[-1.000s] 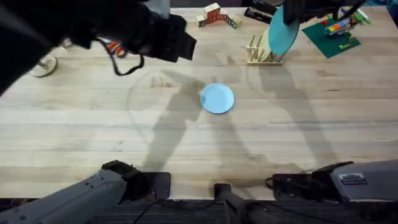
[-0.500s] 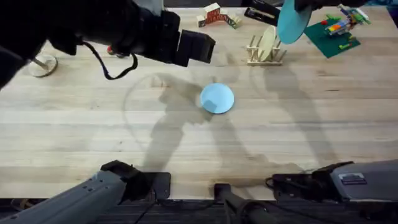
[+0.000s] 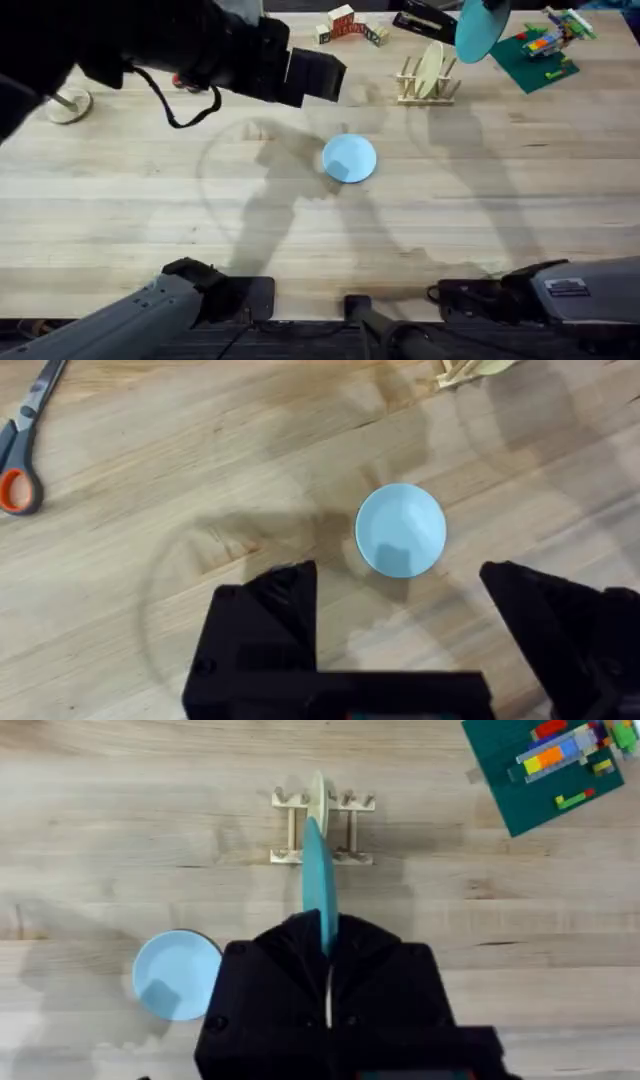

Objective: Pick up the plates from the table one by one and place each into a slot on the dish rack.

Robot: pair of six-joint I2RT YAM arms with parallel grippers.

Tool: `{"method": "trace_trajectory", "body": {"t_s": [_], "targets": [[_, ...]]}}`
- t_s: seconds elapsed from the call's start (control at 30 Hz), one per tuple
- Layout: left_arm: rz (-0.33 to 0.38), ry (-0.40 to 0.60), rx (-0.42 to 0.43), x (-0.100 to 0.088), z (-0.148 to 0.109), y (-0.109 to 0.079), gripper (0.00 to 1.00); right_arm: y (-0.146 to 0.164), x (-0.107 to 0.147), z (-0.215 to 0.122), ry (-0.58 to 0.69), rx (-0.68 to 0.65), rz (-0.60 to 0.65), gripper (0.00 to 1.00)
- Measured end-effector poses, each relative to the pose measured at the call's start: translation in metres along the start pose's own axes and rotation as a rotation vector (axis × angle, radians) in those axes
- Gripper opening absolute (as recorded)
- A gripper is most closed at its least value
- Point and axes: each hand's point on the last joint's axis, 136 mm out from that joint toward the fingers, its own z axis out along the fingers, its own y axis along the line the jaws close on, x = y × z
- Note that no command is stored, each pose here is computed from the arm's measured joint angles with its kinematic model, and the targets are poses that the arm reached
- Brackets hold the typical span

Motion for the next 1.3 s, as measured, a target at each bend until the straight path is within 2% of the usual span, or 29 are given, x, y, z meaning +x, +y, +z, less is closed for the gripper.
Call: {"method": "trace_trajectory", "body": {"t_s": [0.13,0.4,0.7,1.3], "targets": [[-0.003,0.0,0.0,0.0,0.0,0.0,0.995,0.002,-0.001,0.007,0.014,0.003,0.001,0.03],[-0.004,0.0,0.0,0.0,0.0,0.0,0.995,0.013,0.001,0.05,0.089,0.019,-0.02,0.03],[-0.004,0.0,0.0,0.0,0.0,0.0,0.995,0.022,-0.006,0.077,0.094,0.018,-0.028,0.03],[-0.004,0.0,0.0,0.0,0.0,0.0,0.995,0.035,-0.002,0.138,0.16,0.034,-0.042,0.03]]}}
